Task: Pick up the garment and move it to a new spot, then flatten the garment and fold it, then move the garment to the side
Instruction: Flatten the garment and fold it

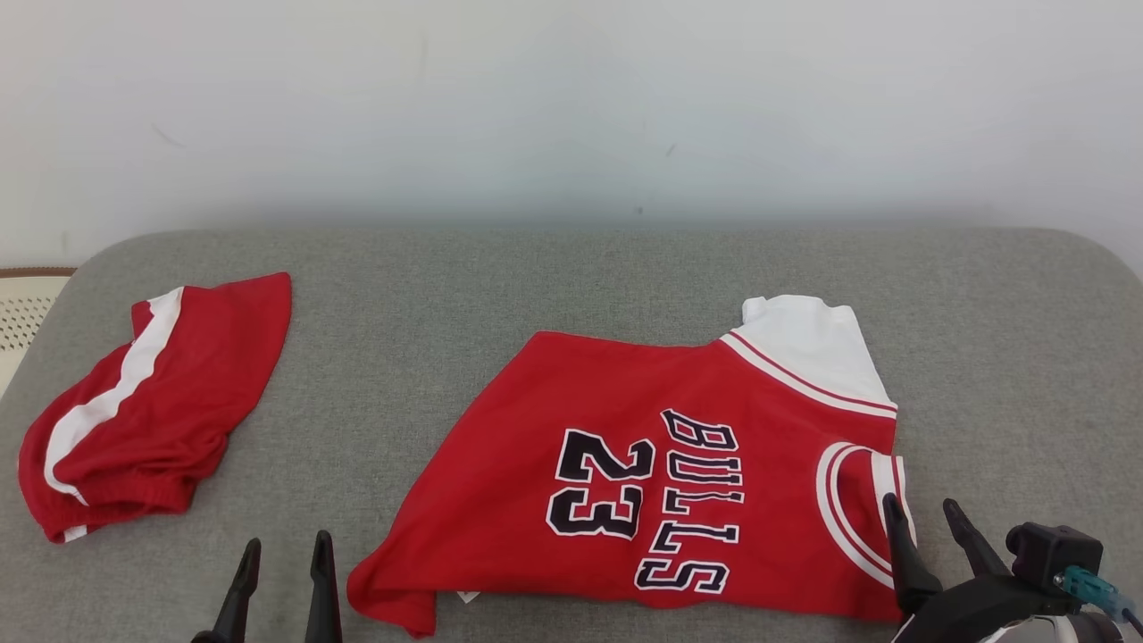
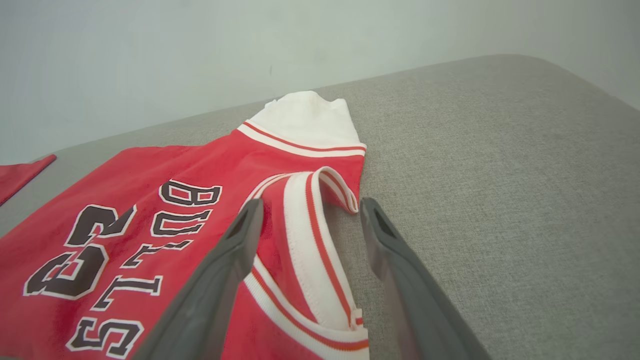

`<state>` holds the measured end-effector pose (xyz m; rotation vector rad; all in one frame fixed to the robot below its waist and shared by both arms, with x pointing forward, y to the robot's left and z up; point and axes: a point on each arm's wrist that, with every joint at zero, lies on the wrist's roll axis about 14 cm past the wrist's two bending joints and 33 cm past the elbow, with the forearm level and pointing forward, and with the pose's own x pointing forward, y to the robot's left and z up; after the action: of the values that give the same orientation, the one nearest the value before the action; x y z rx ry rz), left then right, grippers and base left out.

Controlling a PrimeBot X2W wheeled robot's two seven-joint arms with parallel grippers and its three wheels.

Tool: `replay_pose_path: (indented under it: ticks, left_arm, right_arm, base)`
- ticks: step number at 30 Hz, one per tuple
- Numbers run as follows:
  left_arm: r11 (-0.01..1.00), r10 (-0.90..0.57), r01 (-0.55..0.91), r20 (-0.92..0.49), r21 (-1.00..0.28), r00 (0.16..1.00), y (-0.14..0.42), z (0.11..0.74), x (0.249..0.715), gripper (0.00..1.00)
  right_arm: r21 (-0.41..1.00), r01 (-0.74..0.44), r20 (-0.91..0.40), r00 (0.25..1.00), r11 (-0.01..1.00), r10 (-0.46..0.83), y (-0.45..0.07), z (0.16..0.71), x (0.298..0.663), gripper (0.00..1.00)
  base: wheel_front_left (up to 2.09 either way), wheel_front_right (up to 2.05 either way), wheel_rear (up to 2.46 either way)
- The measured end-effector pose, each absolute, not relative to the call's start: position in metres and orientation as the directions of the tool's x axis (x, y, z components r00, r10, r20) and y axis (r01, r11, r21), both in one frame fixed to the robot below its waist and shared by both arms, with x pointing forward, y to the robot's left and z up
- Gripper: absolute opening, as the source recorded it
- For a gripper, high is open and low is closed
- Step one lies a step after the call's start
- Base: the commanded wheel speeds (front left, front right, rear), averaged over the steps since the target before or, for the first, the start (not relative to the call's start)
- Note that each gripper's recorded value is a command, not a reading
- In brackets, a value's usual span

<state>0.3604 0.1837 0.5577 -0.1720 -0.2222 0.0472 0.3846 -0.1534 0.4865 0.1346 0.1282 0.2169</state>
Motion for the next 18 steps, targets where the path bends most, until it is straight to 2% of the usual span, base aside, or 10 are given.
replay_pose_path:
  ticks: [11, 12, 13, 15, 18]
  left_arm:
    - [0.982, 0.077, -0.038, 0.207, -0.184, 0.975, 0.186, 0.552, 0.355, 1.0]
    - [0.982, 0.076, -0.038, 0.206, -0.187, 0.976, 0.186, 0.552, 0.354, 1.0]
    - [0.981, 0.081, -0.042, 0.204, -0.188, 0.976, 0.187, 0.551, 0.354, 1.0]
    - [0.982, 0.084, -0.047, 0.201, -0.183, 0.976, 0.189, 0.55, 0.353, 1.0]
    - [0.982, 0.09, -0.053, 0.197, -0.184, 0.976, 0.19, 0.548, 0.354, 1.0]
  right_arm:
    - [0.146, -0.228, -0.236, 0.937, 0.963, 0.258, -0.149, 0.461, 0.395, 1.0]
    - [0.147, -0.234, -0.246, 0.932, 0.961, 0.264, -0.147, 0.458, 0.396, 0.62]
    - [0.155, -0.241, -0.252, 0.928, 0.958, 0.274, -0.144, 0.456, 0.396, 0.62]
    - [0.16, -0.252, -0.251, 0.925, 0.955, 0.286, -0.14, 0.454, 0.398, 0.0]
    - [0.165, -0.27, -0.221, 0.927, 0.949, 0.302, -0.134, 0.459, 0.4, 0.0]
  base:
    - [0.0, 0.0, 0.0]
    - [0.0, 0.0, 0.0]
    - [0.0, 0.0, 0.0]
    - [0.0, 0.0, 0.0]
    - [0.0, 0.0, 0.0]
